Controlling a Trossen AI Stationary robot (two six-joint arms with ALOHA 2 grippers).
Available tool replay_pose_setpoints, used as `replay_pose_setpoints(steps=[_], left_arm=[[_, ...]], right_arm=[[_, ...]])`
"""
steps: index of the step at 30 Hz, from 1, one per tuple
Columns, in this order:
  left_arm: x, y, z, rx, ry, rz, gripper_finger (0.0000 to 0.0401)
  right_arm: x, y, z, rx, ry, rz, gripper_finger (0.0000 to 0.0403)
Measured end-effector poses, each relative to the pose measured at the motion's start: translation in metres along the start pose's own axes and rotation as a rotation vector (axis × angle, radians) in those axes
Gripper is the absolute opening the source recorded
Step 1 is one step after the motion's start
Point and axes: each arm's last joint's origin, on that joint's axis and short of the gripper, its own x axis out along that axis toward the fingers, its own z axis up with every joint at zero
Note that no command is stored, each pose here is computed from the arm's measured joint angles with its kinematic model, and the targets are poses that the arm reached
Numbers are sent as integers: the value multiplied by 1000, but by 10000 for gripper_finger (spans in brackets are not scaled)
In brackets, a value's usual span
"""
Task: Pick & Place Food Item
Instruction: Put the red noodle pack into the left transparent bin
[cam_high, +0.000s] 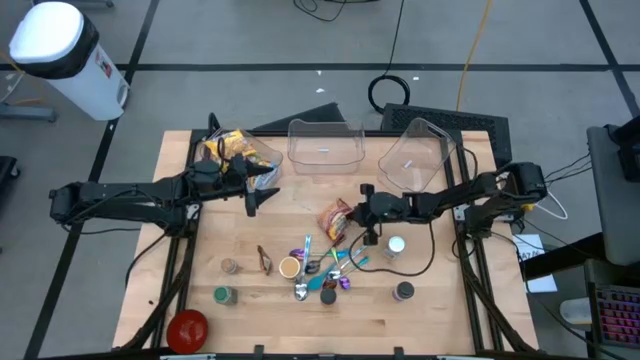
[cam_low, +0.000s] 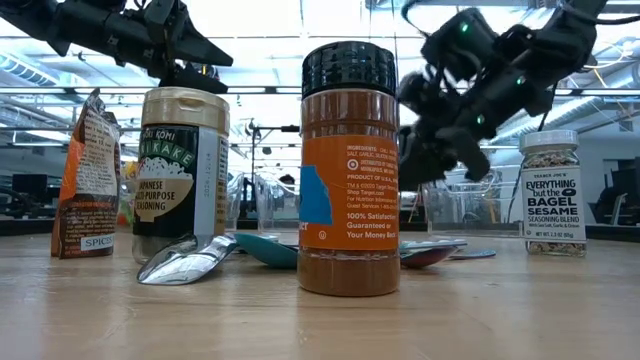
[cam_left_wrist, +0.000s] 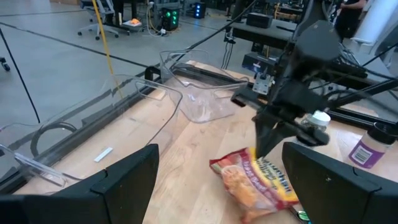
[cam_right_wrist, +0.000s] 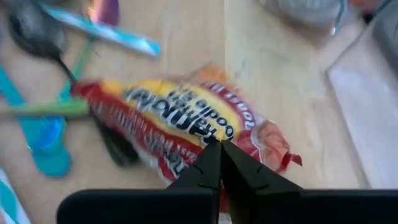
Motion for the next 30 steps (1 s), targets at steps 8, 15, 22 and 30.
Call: replay_pose_setpoints(steps=[8, 15, 22, 30], left_arm=[[0, 0, 0, -57, 2, 0, 349], [0, 0, 0, -150, 1, 0, 349], [13, 0, -3, -306, -8, 23, 349], [36, 2, -3, -347, -118, 85, 349]], right_arm=[[-24, 8, 31, -5, -195, -29, 0], [-49, 18, 51, -16, -319, -41, 0], [-64, 27, 61, -43, -390, -16, 0], [-69, 31, 64, -64, -396, -72, 0]])
